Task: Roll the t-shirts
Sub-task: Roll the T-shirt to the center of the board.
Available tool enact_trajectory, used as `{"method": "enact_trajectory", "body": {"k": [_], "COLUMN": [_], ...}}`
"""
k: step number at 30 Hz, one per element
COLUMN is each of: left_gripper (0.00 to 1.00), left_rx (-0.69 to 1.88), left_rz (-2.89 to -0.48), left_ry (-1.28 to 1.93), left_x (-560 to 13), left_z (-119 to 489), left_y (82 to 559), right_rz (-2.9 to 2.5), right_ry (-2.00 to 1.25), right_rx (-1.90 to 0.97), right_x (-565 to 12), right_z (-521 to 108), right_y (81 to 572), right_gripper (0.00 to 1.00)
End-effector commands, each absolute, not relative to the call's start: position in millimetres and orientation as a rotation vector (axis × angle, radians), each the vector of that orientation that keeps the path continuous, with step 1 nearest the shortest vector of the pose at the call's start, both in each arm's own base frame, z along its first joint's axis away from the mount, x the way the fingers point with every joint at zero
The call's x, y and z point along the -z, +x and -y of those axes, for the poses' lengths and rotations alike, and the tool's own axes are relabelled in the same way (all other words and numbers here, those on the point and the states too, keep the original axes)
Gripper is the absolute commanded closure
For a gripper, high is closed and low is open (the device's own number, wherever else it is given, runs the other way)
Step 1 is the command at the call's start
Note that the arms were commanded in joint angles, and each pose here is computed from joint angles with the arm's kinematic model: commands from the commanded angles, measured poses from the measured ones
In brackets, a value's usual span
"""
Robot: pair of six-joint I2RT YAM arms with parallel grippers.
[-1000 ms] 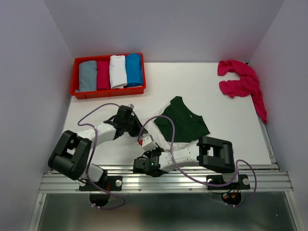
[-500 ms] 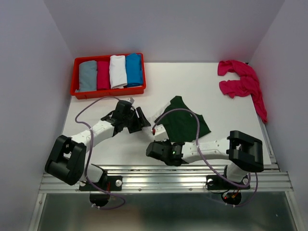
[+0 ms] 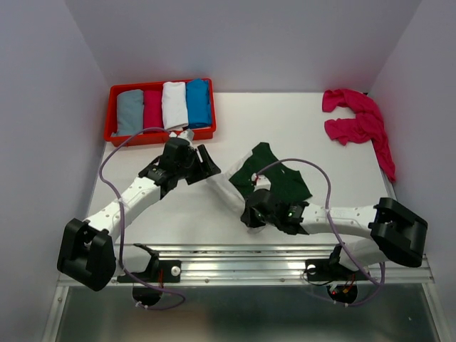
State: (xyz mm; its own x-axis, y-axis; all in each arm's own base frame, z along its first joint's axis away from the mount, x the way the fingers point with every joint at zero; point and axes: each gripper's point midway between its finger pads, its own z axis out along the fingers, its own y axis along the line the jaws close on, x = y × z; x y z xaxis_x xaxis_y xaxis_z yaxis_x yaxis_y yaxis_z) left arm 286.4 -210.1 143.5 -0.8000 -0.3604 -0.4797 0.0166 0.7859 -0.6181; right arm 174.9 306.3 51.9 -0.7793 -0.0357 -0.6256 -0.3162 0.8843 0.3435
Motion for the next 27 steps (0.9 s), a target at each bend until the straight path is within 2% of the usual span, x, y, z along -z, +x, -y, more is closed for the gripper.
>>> {"method": "enact_trajectory", "body": {"k": [1,18,27], "left_gripper": [0.29,0.32,0.34], "left_rx": [0.816,0.924,0.980], "left_rz": [-2.344,-2.383,-2.385], "left_ry": [-0.232,-0.144,-0.068], "left_x": [-156.9,-142.4,-141.7], "left_z": [205.8,228.1,257.0], "left_y": [287.9,277.2,279.8], "right_rz": [-2.339,-2.338,-2.355], "right_ry": [-0.124,0.256,0.342], "right_rx": [-0.918,-1.373,-1.413], "right_x": [-89.0,-90.4,-80.0], "right_z": [-326.5,-290.0,-278.8], "right_y": [179.2,187.4,190.4], "right_gripper": [0.99,0.99,0.99]}}
